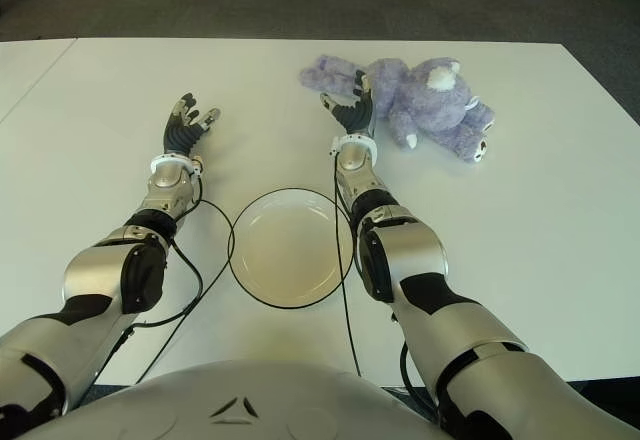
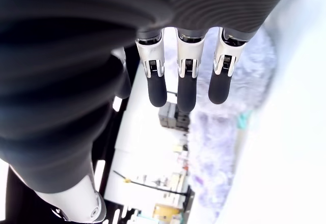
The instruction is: Put the doll into the plate.
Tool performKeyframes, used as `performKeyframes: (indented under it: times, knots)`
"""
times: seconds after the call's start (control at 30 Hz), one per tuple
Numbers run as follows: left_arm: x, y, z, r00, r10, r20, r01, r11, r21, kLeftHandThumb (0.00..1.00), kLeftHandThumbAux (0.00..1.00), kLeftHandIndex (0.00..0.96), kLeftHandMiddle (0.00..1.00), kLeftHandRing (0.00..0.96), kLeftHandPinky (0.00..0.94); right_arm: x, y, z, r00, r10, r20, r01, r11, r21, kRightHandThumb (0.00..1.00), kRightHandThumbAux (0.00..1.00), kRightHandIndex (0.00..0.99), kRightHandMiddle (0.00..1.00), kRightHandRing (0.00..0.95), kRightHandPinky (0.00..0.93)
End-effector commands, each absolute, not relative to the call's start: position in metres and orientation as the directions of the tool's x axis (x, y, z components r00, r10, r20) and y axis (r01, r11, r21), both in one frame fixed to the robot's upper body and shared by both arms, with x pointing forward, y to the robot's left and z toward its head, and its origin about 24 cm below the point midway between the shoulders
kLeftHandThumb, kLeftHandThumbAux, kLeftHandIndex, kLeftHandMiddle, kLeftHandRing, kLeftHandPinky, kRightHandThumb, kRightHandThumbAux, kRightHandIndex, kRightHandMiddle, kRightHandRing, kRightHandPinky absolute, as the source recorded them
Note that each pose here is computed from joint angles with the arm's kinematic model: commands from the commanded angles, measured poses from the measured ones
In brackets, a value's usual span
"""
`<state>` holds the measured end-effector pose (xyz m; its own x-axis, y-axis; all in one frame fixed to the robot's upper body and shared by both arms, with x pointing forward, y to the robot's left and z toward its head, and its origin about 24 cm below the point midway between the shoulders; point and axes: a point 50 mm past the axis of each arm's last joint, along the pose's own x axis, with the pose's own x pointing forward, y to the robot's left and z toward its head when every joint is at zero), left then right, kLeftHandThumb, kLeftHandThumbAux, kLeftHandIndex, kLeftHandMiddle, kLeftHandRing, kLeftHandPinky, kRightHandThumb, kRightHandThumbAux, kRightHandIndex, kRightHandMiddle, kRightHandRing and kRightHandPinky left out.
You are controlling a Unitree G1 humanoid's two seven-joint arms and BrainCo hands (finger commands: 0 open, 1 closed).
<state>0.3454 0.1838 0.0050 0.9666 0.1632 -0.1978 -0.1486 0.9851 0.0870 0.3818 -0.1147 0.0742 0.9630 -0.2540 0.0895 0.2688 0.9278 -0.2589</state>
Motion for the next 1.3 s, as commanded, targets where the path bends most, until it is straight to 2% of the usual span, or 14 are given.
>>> performKeyframes:
  times: [0.03, 0.33, 0.47, 0.87, 1.07, 1.3]
  knots:
    - [0.301, 0.178, -0.057, 0.866, 0.139, -0.48, -0.095, 0.989, 0.114, 0.112, 0.65, 0.044, 0.041, 0.051, 0.099, 0.387, -0.114, 0.082, 0.967, -0.234, 0.098, 0.252, 0.926, -0.28, 0.265, 0.789, 0.112, 0.139, 0.136, 0.151]
    - [0.296, 0.173, -0.061, 0.865, 0.127, -0.485, -0.087, 0.991, 0.104, 0.092, 0.664, 0.029, 0.037, 0.05, 0.079, 0.392, -0.123, 0.097, 0.968, -0.184, 0.173, 0.232, 0.919, -0.319, 0.303, 0.782, 0.12, 0.134, 0.136, 0.167]
    - [0.296, 0.172, -0.061, 0.872, 0.129, -0.473, -0.088, 0.99, 0.108, 0.092, 0.683, 0.031, 0.035, 0.045, 0.097, 0.395, -0.128, 0.106, 0.964, -0.171, 0.202, 0.233, 0.912, -0.339, 0.322, 0.779, 0.119, 0.132, 0.135, 0.165]
    - [0.296, 0.172, -0.061, 0.862, 0.144, -0.485, -0.094, 0.988, 0.126, 0.081, 0.712, 0.022, 0.044, 0.056, 0.094, 0.404, -0.142, 0.127, 0.96, -0.134, 0.246, 0.232, 0.871, -0.433, 0.298, 0.785, 0.108, 0.12, 0.127, 0.17]
    - [0.295, 0.172, -0.062, 0.868, 0.136, -0.477, -0.086, 0.988, 0.125, 0.083, 0.707, 0.021, 0.05, 0.064, 0.11, 0.408, -0.152, 0.143, 0.95, -0.104, 0.294, 0.245, 0.834, -0.495, 0.335, 0.801, 0.105, 0.125, 0.124, 0.157]
    - [0.293, 0.173, -0.063, 0.869, 0.129, -0.477, -0.077, 0.989, 0.128, 0.092, 0.672, 0.027, 0.059, 0.07, 0.119, 0.414, -0.173, 0.171, 0.936, -0.072, 0.345, 0.277, 0.756, -0.593, 0.421, 0.811, 0.107, 0.133, 0.124, 0.169]
